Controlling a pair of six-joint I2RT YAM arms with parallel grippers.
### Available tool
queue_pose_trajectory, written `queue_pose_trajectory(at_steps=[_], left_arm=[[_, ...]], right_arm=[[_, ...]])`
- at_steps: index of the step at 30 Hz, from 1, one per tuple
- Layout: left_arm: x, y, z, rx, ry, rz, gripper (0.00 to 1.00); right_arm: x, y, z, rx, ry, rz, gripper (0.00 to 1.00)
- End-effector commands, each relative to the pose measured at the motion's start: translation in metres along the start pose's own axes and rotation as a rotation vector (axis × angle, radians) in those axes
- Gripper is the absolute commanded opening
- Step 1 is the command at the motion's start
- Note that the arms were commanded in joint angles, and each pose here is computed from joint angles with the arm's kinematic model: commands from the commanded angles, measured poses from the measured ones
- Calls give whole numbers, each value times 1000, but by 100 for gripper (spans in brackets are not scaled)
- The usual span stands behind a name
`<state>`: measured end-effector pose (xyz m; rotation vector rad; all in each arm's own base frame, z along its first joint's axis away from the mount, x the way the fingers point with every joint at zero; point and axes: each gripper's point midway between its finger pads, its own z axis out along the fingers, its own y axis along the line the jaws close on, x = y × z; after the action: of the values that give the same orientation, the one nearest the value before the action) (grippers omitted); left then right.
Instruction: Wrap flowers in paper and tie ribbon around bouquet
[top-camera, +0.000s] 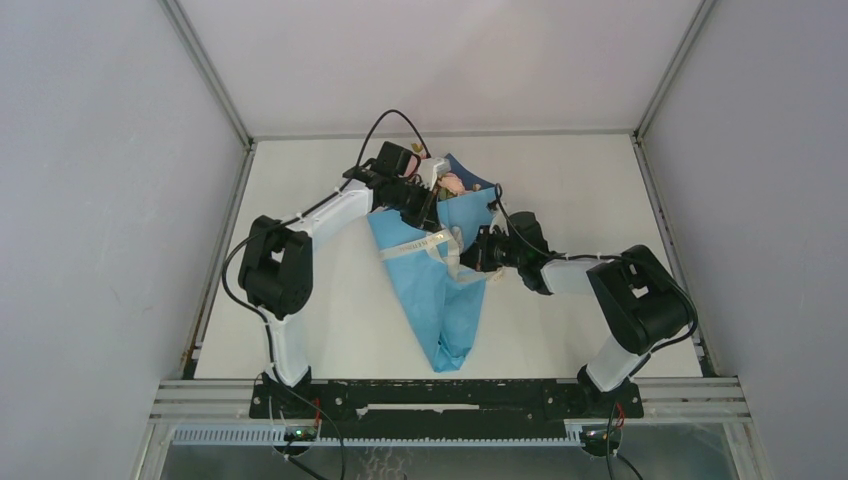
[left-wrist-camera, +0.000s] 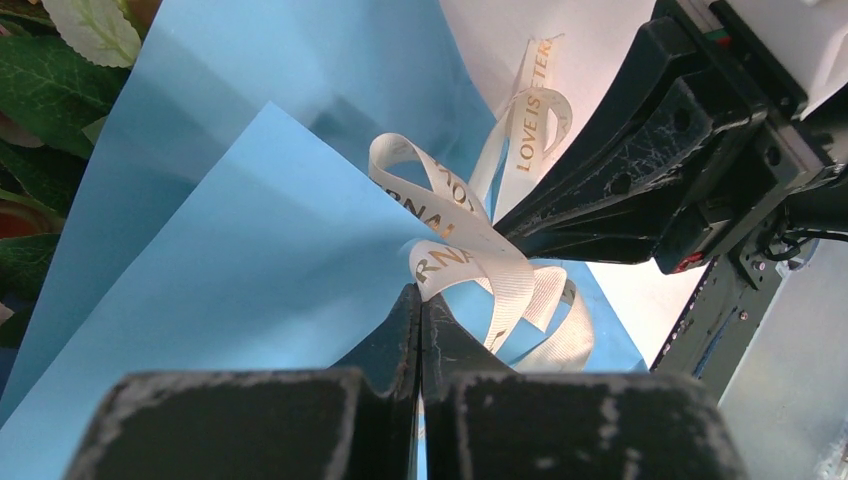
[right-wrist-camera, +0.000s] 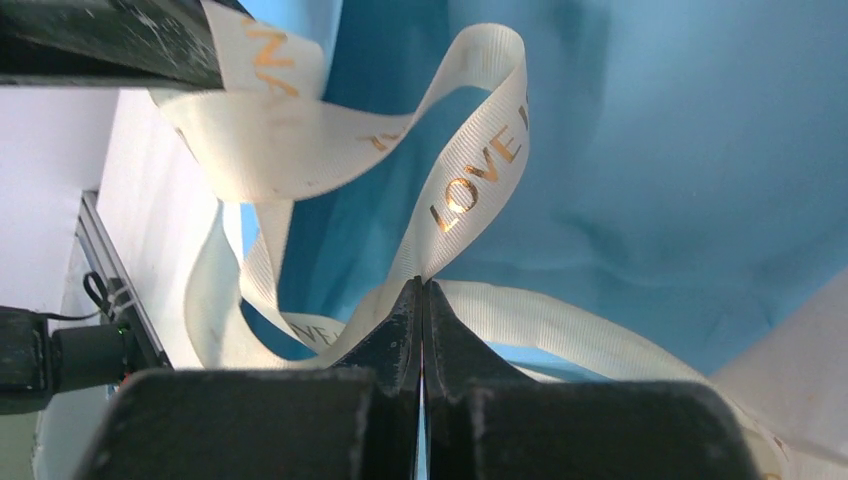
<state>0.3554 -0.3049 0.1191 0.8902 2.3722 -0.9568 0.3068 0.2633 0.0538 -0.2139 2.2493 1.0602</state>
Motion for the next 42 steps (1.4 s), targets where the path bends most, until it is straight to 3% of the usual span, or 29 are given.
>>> queue_pose_trajectory(at_steps=[1, 5, 9, 17, 19, 26, 35, 42], left_arm=[[-15, -12, -5, 30, -41, 25, 0], [-13, -9, -3, 24, -38, 26, 0], [-10, -7, -1, 19, -29, 21, 0], [-8, -5, 2, 22, -24, 13, 0], [-8, -5, 2, 23, -24, 13, 0], [-4, -3, 4, 21, -14, 9, 0], [-4, -4, 5, 29, -12, 1, 0], [-4, -4, 5, 28, -12, 1, 0]], right_arm=[[-29, 28, 5, -77, -97, -9, 0], [-2, 29, 10, -94, -33, 14, 0], [6, 37, 1, -126, 18, 1, 26], [8, 16, -36, 79, 41, -93, 38], [11, 13, -42, 105, 55, -102, 47], [23, 17, -53, 152, 36, -148, 49], [3, 56, -51, 51, -167, -251, 50], [2, 45, -18, 64, -132, -240, 50]])
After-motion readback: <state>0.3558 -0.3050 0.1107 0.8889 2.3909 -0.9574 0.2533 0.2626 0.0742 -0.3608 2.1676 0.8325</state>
